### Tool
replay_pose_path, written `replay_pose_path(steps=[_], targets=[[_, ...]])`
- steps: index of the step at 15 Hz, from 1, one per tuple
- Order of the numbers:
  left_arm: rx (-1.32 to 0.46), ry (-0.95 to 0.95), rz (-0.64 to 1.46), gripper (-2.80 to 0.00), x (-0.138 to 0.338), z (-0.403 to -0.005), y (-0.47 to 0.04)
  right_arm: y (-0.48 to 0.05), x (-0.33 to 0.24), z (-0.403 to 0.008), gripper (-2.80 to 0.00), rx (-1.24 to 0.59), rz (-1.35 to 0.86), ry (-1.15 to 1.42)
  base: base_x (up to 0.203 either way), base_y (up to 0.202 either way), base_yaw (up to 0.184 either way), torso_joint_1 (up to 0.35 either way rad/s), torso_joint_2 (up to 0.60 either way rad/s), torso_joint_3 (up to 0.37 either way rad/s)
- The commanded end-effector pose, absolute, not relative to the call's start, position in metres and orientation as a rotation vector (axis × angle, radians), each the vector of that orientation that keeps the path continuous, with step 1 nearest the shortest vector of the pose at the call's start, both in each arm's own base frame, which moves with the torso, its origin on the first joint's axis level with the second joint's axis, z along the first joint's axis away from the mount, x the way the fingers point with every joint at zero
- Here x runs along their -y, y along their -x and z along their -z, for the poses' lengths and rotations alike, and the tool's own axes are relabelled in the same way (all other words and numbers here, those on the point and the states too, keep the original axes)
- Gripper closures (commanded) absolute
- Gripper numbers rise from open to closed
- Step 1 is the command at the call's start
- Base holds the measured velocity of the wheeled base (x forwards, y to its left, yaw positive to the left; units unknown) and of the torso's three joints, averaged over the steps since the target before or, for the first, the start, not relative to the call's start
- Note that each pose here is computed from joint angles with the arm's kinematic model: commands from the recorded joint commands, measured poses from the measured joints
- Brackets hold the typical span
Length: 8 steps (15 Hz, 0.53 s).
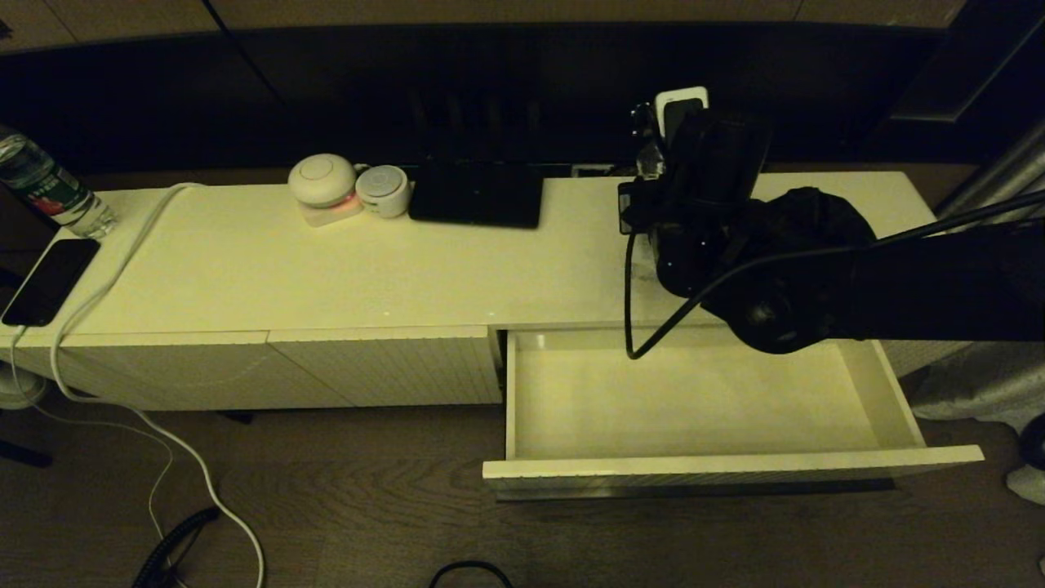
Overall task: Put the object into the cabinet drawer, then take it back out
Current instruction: Take the mineral water out of the drawer and put it on the table
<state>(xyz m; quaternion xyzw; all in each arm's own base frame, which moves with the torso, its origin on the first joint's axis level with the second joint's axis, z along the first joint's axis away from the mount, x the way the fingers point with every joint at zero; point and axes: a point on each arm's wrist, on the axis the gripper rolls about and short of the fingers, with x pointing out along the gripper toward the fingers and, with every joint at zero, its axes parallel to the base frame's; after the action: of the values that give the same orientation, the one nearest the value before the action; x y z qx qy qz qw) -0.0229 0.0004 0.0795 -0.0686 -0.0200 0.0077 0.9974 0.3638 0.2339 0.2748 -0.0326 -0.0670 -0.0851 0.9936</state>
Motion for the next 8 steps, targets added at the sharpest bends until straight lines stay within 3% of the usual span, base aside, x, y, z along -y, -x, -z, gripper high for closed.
replay_pose_path(steps=[1,8], targets=[[0.043,0.138,-0.016,0.0,0.0,-0.08,0.023,-0.386,-0.24,-0.25,0.0,0.177,0.203,0.034,0.0,0.0,0.0,0.0,0.0,0.0],[0.043,0.138,-0.016,0.0,0.0,-0.08,0.023,-0.403,-0.212,-0.246,0.0,0.529,0.371,0.108,0.0,0.0,0.0,0.0,0.0,0.0]])
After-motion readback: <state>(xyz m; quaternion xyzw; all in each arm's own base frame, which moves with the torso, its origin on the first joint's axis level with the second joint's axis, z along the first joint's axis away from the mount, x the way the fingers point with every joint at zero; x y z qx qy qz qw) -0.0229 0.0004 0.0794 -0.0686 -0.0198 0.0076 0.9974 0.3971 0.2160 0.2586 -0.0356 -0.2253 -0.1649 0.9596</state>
